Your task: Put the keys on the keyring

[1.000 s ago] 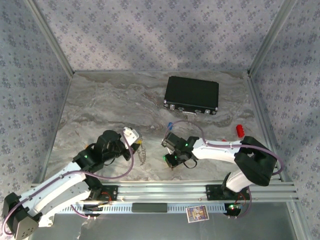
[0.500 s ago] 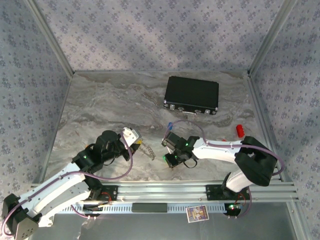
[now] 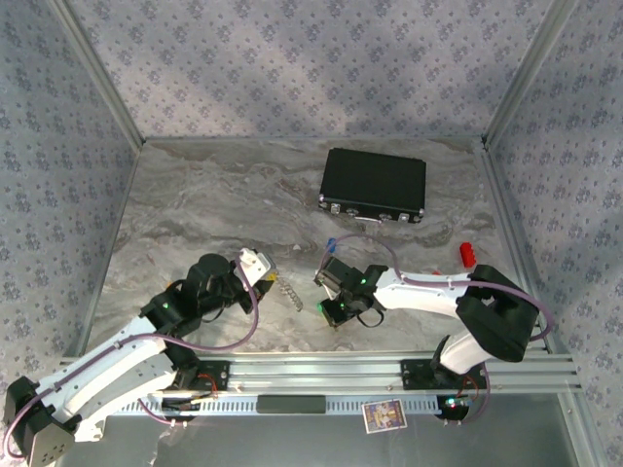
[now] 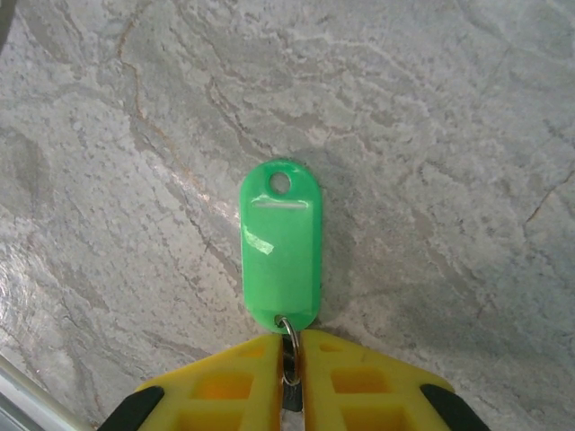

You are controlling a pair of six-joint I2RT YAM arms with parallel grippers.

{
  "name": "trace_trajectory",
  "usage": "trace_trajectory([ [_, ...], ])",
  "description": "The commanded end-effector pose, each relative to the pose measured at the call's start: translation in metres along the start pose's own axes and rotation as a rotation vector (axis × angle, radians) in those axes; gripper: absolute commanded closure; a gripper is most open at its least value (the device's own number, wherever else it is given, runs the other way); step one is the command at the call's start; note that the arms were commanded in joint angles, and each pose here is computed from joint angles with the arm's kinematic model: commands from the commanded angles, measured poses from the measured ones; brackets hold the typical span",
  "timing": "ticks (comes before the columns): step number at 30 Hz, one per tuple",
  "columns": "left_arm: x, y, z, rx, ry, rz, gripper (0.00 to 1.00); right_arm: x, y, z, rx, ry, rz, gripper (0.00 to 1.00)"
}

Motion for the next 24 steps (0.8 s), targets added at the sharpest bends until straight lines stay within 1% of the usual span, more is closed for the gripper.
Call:
trace_trajectory([
  [1,0.021,-0.006,0.002,0.000,0.023,-0.068,1.00,0.002,-0.001,0.002,0.001,-0.003,0.013,0.90],
  [4,0.021,-0.006,0.002,0.000,0.023,-0.067,1.00,0.002,-0.001,0.002,-0.001,-0.004,0.015,0.94],
  [6,0.021,-0.007,0.002,-0.001,0.023,-0.067,1.00,0.002,-0.002,0.002,-0.002,-0.003,0.016,1.00],
  [10,0.021,-0.007,0.002,0.000,0.022,-0.067,1.00,0.006,-0.011,0.005,0.012,-0.018,-0.015,1.00],
  [12,0.023,-0.008,0.002,-0.003,0.015,-0.076,1.00,0.012,-0.021,0.010,0.026,-0.044,-0.066,1.00],
  [16,0.027,-0.008,-0.001,-0.027,-0.012,-0.100,1.00,0.025,-0.047,0.021,0.031,-0.148,-0.219,1.00],
  [21,0.034,-0.008,-0.009,-0.085,-0.081,-0.146,1.00,0.038,-0.078,0.027,0.054,-0.224,-0.333,1.00],
  [24,0.035,-0.008,-0.011,-0.100,-0.115,-0.149,1.00,0.047,-0.098,0.030,0.074,-0.273,-0.420,1.00],
])
Point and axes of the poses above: each hand's point on the last joint's axis, 136 mm out from that joint toward the fingers, its own y axis out along the fingers, its own z axis along the line the jaws close on, x = y × z, the point moved 2 cm from there along -y, back along the fingers, and after that the axes turned 15 degrees about y, right-handed, at the moved point
